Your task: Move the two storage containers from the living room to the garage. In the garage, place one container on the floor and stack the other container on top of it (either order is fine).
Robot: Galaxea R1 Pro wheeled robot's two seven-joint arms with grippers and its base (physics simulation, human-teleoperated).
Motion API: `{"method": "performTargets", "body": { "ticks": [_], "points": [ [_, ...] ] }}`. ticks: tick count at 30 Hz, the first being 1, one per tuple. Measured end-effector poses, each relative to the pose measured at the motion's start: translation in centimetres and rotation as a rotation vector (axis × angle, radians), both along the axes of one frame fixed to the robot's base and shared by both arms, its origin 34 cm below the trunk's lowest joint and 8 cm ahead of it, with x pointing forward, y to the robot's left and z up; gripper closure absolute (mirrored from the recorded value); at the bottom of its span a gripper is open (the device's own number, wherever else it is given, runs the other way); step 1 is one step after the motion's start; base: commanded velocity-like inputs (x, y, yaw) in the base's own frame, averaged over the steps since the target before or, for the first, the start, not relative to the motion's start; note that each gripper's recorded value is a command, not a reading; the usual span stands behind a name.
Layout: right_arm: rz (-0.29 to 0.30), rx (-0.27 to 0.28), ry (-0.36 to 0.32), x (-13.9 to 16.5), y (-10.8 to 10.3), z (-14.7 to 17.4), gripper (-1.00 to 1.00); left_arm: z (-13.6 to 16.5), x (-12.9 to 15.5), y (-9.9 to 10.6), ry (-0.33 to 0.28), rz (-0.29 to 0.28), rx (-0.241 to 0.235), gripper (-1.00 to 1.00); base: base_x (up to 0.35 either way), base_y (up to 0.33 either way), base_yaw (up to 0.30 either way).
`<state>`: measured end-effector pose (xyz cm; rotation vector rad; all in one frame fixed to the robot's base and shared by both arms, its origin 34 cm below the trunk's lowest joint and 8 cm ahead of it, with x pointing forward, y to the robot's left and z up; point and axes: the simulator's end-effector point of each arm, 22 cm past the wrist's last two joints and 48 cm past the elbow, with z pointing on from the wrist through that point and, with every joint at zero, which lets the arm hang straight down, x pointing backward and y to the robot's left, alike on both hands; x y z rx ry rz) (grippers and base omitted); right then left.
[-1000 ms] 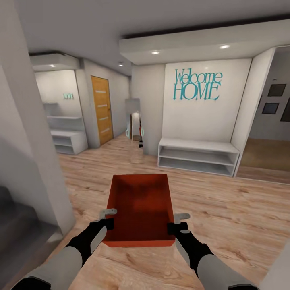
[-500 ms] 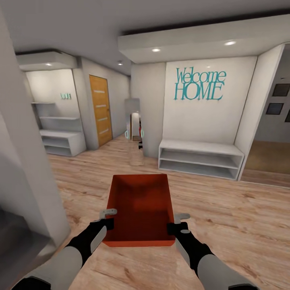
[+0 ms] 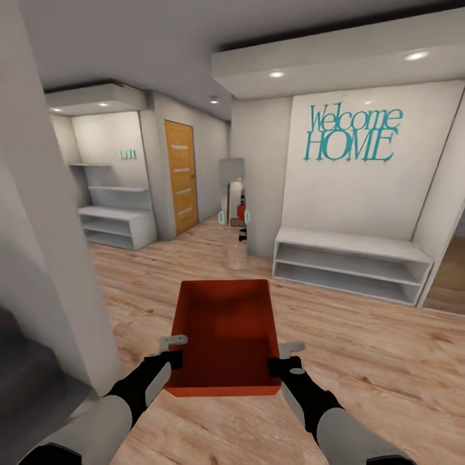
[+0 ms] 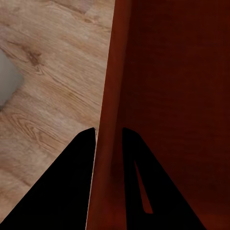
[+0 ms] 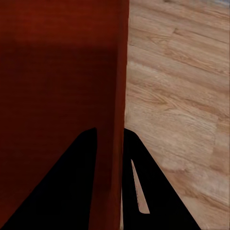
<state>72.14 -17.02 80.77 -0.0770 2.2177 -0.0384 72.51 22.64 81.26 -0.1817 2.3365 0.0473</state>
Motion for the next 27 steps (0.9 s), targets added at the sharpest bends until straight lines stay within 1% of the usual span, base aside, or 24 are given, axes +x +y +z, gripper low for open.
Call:
{"method": "performTargets", "body": {
  "ticks": [6, 27],
  "points": [
    [0.000, 0.000, 0.000, 0.00, -0.02, 0.00, 1.00, 0.00, 0.00, -0.01, 0.000, 0.000, 0.000, 1.00, 0.322, 0.000, 0.090],
    [-0.001, 0.001, -0.005, 0.08, -0.02, 0.12, 1.00, 0.20, 0.14, -0.03, -0.005, -0.002, 0.001, 1.00, 0.322, 0.000, 0.003]
  ]
}}
